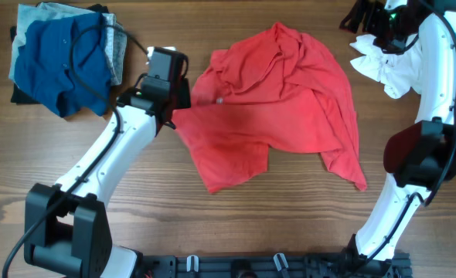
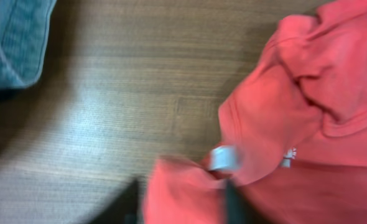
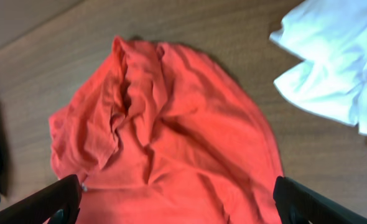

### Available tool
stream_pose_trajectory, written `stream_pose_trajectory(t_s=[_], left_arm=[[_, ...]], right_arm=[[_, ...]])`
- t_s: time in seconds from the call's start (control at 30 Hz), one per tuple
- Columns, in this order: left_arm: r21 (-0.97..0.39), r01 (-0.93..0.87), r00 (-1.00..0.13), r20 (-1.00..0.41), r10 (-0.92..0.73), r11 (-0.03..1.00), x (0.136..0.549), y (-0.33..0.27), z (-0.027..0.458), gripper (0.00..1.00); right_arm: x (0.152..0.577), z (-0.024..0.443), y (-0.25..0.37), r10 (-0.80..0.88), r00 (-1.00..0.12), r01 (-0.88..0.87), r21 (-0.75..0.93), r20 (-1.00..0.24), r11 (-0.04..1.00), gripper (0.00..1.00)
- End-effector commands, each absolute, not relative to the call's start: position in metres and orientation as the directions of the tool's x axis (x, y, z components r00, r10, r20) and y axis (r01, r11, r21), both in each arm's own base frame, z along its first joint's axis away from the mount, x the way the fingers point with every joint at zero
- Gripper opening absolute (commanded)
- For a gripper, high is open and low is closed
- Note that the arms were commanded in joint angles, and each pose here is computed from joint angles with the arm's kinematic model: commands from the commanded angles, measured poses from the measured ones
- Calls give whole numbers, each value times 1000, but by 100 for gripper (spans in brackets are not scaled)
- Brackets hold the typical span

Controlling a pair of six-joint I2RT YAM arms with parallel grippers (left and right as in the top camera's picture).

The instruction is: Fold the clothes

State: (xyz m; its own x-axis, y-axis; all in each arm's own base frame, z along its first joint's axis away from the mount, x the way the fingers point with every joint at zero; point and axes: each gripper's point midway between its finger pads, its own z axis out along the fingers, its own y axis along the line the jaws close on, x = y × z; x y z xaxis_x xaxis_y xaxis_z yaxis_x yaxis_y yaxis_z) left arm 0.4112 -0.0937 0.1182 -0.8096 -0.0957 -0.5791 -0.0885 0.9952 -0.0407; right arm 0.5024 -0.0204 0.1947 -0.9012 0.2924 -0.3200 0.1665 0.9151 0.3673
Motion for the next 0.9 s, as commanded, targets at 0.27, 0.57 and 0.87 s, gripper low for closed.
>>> stream_pose_trajectory(t_s=[0.27, 0.57, 0.87], left_arm=[[-180, 40, -820, -568, -71, 983, 415, -124, 122, 100], [-212, 485, -720, -647, 250, 848, 404, -192, 133, 100], [-212, 499, -768, -558, 315, 840, 406, -202, 68, 100]], right_arm=[[476, 196, -11, 234, -938, 137, 347, -254, 928, 100], [477, 197, -2, 193, -943, 94, 341, -270, 935, 100], [487, 202, 3, 192, -931, 67, 374, -310, 925, 100]])
